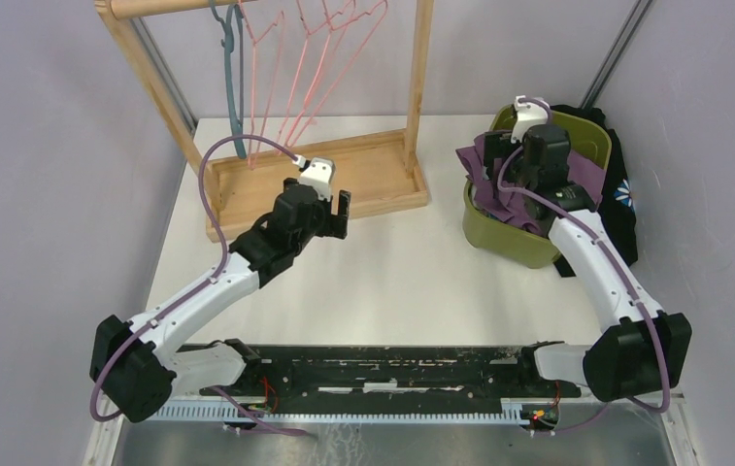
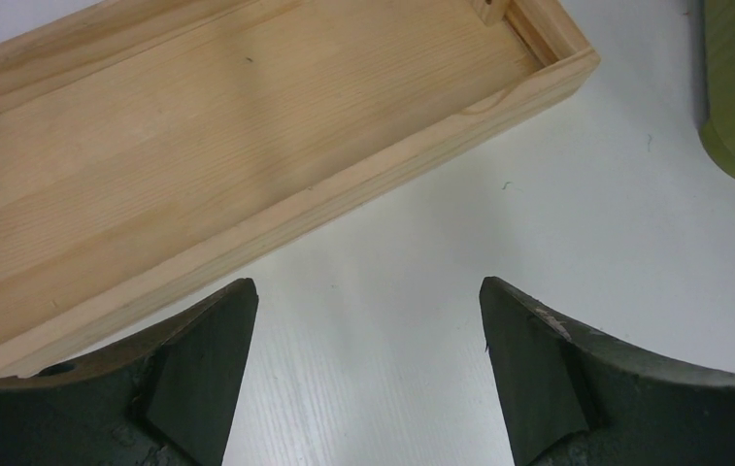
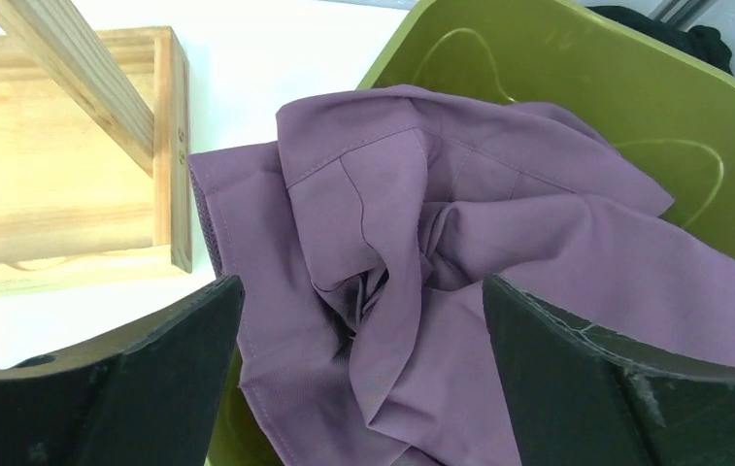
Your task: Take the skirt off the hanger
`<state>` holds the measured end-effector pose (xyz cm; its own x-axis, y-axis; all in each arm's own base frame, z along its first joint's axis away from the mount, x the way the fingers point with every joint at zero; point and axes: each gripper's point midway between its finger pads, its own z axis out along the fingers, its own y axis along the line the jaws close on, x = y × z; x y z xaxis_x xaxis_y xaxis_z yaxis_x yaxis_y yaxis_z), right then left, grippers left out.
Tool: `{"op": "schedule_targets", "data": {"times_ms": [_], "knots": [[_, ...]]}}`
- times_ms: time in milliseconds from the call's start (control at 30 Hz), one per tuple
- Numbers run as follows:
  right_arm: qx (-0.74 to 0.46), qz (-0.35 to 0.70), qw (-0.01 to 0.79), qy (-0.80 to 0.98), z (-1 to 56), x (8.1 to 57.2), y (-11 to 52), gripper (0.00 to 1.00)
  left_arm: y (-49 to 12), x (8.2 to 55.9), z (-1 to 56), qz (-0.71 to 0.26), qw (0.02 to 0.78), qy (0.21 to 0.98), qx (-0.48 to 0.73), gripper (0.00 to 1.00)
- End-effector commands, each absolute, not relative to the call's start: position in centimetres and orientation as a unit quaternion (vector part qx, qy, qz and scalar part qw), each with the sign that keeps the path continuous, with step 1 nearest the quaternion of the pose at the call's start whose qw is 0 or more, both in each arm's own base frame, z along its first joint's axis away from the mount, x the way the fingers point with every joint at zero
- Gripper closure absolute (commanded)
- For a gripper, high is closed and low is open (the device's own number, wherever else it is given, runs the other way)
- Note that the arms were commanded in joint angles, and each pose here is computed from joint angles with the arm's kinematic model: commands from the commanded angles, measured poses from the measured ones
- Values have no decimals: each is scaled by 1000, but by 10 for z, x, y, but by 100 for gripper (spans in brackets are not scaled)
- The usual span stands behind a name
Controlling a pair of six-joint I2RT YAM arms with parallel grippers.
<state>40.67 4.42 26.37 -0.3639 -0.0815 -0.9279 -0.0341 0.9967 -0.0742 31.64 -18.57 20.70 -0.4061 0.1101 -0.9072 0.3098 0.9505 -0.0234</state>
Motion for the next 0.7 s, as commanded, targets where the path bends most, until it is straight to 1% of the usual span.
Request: {"op": "schedule_targets", "data": {"times_ms": [0,33,67,267,400,467,567,667], "knots": [[-45,-8,584,810,286,418,54,0,-174,336,231,-68,573,815,61,7],[-47,0,586,809,287,419,58,0,-171,337,231,-60,574,814,59,6],[-48,3,587,808,287,420,60,0,-169,338,232,-53,577,813,58,1],[-68,33,578,813,280,424,86,0,-156,345,243,-8,590,805,54,0],[-107,52,565,816,269,424,123,0,-157,341,243,11,585,801,126,0],[-129,54,557,819,261,423,141,0,-155,339,241,5,594,790,155,0],[-146,49,549,821,252,422,156,0,-130,349,238,-26,585,802,117,0],[-148,35,545,825,244,422,153,0,-102,358,242,-44,591,802,70,0]]}}
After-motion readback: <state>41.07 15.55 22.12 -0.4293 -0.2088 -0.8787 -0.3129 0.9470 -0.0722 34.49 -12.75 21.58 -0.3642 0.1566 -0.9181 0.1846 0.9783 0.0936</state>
